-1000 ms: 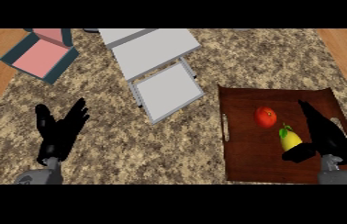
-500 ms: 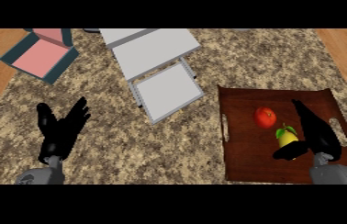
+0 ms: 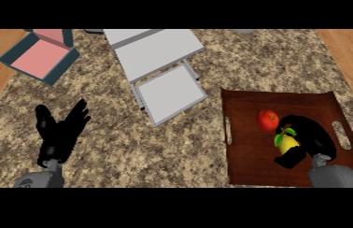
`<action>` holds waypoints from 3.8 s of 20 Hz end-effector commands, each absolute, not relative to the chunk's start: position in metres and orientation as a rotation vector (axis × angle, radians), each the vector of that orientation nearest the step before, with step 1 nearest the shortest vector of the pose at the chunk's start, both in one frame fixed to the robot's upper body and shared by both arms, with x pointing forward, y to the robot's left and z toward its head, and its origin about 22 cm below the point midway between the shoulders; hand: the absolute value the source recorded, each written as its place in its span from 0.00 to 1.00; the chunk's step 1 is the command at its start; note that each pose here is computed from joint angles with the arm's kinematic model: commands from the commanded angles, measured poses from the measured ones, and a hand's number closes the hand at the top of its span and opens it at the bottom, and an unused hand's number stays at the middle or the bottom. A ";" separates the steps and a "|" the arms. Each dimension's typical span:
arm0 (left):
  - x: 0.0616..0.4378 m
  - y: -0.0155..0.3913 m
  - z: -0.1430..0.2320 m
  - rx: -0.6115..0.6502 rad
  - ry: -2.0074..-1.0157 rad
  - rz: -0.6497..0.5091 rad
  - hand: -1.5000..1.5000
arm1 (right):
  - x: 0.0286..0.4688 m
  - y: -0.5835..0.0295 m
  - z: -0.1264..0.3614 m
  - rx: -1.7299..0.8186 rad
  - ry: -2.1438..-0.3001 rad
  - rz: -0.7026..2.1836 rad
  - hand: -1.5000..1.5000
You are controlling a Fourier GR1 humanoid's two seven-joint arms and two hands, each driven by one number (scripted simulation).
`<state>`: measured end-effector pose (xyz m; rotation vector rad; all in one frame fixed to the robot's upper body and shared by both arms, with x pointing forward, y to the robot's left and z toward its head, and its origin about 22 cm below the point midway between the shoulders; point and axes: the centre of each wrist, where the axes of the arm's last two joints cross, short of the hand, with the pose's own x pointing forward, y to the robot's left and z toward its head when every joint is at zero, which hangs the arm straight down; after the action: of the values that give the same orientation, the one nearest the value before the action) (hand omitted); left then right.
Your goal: Pick the lemon from the tray and place it in the tiered shelf
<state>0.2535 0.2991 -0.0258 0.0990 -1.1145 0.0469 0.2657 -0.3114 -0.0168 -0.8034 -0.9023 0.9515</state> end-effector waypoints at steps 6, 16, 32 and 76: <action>0.252 0.297 -0.024 0.080 -1.115 0.030 0.50 | 0.257 -0.176 -0.015 -0.494 -1.217 1.217 1.00; 0.249 0.297 -0.024 0.098 -1.106 0.041 0.50 | 0.191 -0.045 0.085 -0.136 -1.656 1.341 1.00; 0.253 0.296 -0.016 0.091 -1.127 0.036 0.50 | 0.191 -0.068 0.292 -0.414 -1.864 0.969 1.00; 0.252 0.287 -0.023 0.105 -1.121 0.032 0.50 | 0.424 -0.017 0.304 -0.470 -1.878 0.992 1.00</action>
<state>0.2503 0.2868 -0.0270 0.0804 -1.1204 0.0292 0.4194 -0.0185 0.3063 -0.4989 -1.8570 0.9928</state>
